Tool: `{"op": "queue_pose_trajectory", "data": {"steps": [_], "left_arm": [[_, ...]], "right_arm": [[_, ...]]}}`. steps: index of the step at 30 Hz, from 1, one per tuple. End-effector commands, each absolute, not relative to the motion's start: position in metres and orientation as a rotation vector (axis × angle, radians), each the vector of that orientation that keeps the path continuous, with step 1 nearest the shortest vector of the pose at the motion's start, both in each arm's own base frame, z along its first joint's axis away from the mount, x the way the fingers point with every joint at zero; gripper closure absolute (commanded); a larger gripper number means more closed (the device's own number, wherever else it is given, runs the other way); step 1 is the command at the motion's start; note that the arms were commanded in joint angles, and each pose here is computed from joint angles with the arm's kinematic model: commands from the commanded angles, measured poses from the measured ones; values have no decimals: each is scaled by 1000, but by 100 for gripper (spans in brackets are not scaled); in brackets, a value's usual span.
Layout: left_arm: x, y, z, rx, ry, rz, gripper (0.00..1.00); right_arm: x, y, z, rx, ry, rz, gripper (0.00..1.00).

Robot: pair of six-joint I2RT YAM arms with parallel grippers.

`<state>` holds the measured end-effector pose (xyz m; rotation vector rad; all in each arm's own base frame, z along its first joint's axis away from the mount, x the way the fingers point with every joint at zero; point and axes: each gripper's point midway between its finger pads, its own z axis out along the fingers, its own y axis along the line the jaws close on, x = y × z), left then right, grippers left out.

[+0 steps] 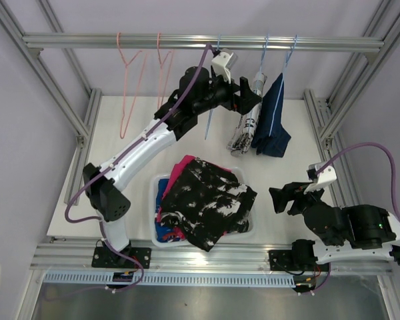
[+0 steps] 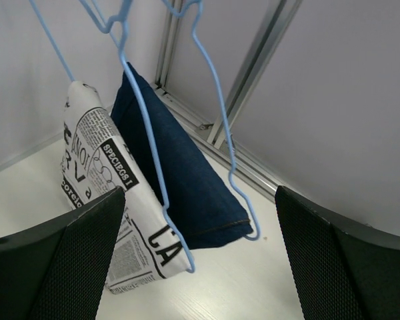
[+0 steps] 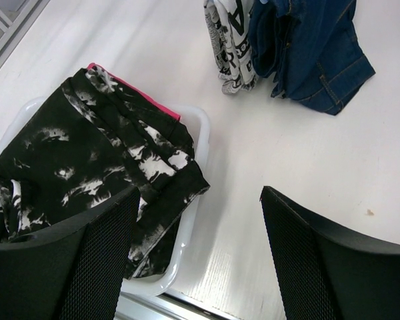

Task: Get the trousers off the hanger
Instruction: Place the hanger at the clothesline.

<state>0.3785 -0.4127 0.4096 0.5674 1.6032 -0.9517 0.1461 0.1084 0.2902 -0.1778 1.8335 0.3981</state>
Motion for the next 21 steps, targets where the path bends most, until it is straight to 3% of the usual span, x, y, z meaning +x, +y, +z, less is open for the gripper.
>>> {"op": "queue_pose_trajectory", "data": {"steps": [1,11,21], "left_arm": [[389,-413,436,555,1526,-995,2],[414,-430,415,585,1526,-1033,2],[418,-453,404,589,1503,-1188,13]], "right_arm": [[148,110,296,-127,1808,427,22],[150,111,296,-139,1797,406,20],[151,110,295,-138,1796,394,19]]}}
